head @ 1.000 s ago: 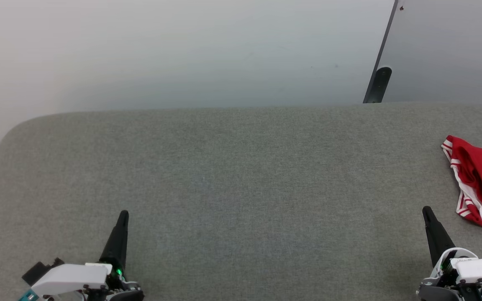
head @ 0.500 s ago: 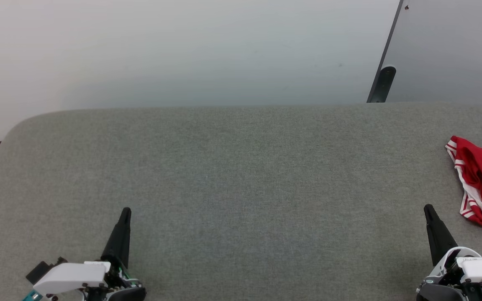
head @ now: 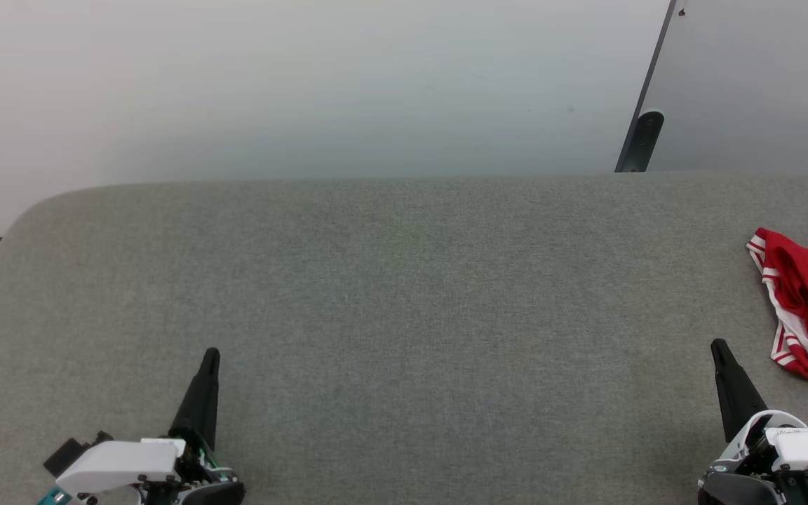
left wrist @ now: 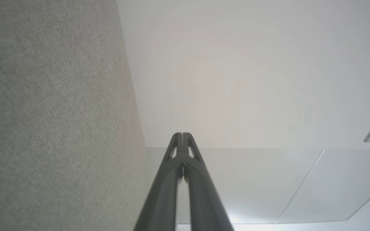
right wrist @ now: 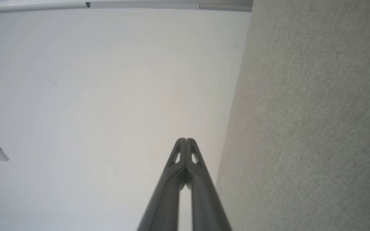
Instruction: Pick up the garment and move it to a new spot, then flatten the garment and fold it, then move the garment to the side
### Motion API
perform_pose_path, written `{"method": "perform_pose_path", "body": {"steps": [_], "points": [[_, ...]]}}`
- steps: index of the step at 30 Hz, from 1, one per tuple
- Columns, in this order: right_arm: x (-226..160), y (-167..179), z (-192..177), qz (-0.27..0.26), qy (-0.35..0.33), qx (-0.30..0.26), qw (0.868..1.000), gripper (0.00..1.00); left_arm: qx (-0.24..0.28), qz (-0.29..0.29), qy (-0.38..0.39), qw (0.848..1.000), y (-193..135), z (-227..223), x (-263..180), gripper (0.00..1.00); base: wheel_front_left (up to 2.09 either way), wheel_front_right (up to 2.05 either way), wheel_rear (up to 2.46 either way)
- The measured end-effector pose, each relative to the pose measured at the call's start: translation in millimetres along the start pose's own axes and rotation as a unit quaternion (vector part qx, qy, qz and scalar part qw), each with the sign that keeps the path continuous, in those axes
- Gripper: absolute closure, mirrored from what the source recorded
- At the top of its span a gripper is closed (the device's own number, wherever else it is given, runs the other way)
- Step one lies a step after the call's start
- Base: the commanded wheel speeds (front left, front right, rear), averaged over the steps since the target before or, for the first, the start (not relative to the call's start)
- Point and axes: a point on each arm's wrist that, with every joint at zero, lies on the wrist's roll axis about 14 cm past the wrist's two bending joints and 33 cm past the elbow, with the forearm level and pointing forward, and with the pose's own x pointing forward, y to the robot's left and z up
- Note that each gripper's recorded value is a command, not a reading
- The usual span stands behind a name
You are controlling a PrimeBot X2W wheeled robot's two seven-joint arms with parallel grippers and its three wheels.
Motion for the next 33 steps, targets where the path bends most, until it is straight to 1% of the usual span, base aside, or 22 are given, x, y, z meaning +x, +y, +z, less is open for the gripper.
{"method": "perform_pose_path", "body": {"steps": [33], "points": [[0.0, 0.0, 0.0, 0.0, 0.0, 0.0, 1.0, 1.0, 0.0, 0.0, 0.0, 1.0, -0.1, 0.0, 0.0, 1.0, 0.0, 0.0, 0.0]]}}
